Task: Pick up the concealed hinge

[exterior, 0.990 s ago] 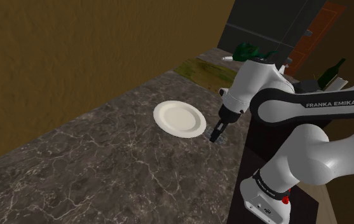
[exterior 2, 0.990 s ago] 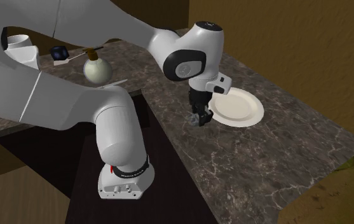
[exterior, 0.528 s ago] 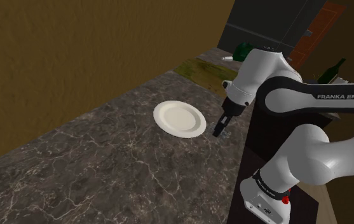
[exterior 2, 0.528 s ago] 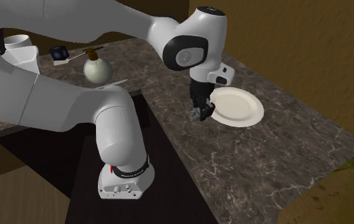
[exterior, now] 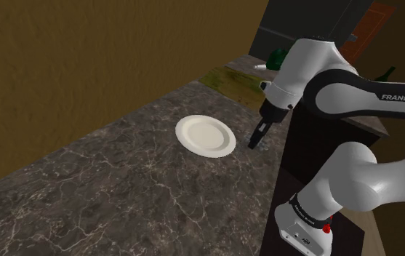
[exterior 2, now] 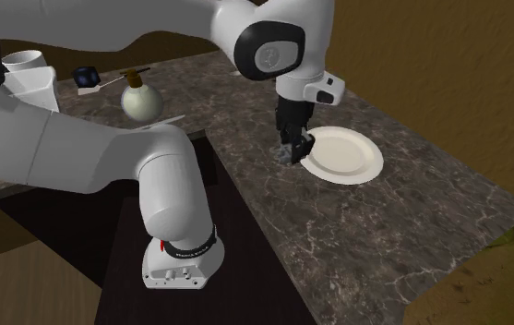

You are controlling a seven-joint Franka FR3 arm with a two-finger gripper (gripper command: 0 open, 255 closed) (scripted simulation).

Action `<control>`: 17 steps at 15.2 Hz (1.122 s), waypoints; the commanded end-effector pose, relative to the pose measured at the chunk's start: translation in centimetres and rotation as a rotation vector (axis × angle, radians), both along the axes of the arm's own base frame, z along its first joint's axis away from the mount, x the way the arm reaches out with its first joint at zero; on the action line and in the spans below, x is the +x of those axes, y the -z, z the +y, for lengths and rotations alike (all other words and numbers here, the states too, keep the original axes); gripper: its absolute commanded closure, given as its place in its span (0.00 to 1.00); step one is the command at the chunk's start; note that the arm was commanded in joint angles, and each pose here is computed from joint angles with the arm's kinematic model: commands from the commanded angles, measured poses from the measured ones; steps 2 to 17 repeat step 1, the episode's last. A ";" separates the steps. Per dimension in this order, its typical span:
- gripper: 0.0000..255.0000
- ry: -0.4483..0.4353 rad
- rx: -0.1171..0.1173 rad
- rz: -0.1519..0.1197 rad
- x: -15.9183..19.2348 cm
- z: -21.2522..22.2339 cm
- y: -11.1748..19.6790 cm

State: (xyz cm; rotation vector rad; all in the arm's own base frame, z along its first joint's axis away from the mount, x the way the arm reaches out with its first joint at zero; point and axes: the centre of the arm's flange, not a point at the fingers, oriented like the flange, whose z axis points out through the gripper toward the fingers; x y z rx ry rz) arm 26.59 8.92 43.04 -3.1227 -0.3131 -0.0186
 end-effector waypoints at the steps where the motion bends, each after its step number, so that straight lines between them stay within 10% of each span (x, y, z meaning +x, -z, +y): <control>1: 1.00 0.000 0.000 0.000 0.0 -0.1 -0.3; 17: 1.00 0.000 0.000 0.000 0.0 -0.1 -0.3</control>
